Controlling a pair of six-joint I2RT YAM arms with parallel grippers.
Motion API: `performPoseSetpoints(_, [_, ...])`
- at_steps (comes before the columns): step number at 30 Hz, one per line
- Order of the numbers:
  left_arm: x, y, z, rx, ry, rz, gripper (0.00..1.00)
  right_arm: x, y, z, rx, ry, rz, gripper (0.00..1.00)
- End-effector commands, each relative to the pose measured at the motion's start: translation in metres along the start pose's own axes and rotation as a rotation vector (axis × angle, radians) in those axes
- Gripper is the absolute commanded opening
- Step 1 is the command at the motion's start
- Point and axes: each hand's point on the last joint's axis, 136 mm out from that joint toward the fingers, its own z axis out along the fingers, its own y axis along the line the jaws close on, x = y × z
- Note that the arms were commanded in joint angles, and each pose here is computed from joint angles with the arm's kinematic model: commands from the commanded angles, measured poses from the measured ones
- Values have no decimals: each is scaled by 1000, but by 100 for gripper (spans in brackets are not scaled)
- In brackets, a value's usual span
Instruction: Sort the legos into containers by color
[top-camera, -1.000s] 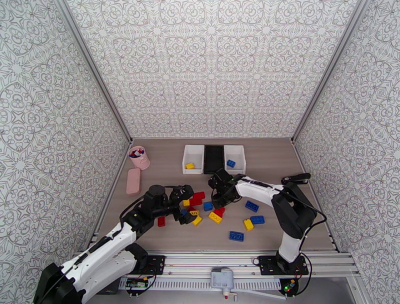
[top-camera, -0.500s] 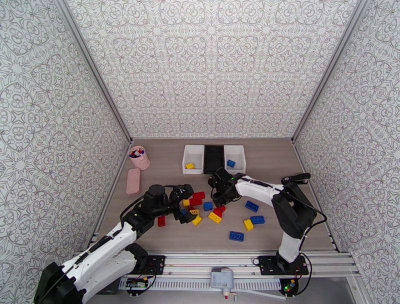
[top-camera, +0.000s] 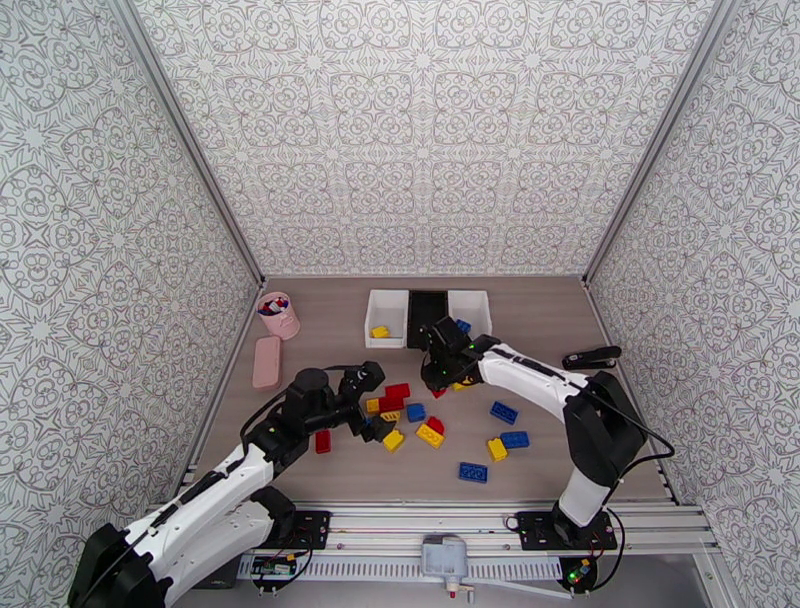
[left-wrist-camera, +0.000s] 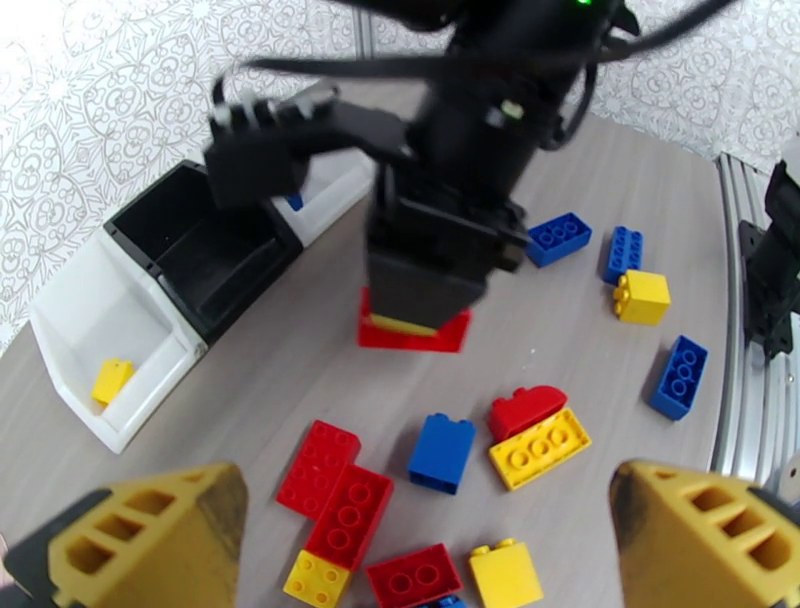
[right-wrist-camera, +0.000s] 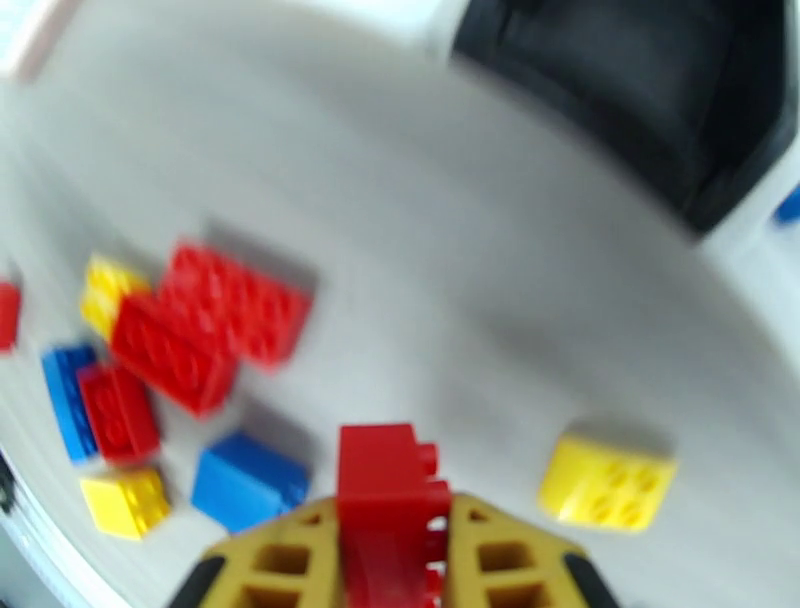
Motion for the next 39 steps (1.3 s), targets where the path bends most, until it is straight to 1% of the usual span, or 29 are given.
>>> performPoseSetpoints(1, [-13,8,1,-35,-33,-15,100,-52,-13,-17,35,-147,-6,22])
performPoseSetpoints(7, [-22,16,10,-89,-63,-14,100,-104,-37,-15,92,-264,15,22])
performPoseSetpoints(12, [-29,29,19,-159,-111,-8,100,-140,-63,2,149,-355,105,21])
performPoseSetpoints(15, [-32,29,24,-158,-130,-14,100,-154,-74,15,173,-384,139,21])
performPoseSetpoints(23, [-23,26,25,-149,-108,-13,100,-170,-101,59,233,-386,186,21])
performPoseSetpoints(27, [-22,24,24,-147,-106,-15,100,-175,-108,70,237,-390,195,23])
performPoseSetpoints(28, [-22,24,24,-147,-106,-15,100,-177,-108,70,231,-394,195,24])
performPoseSetpoints(29, [-21,29,23,-175,-102,-18,100,-178,-107,69,226,-397,194,26])
performPoseSetpoints(31, [-20,30,23,-182,-101,-23,100,-181,-106,65,221,-403,185,31])
performPoseSetpoints(37, [-15,36,19,-223,-65,-70,100,-184,-95,32,190,-439,142,47])
performPoseSetpoints(39, [-11,43,15,-275,-45,-87,100,-182,-84,19,146,-460,83,55])
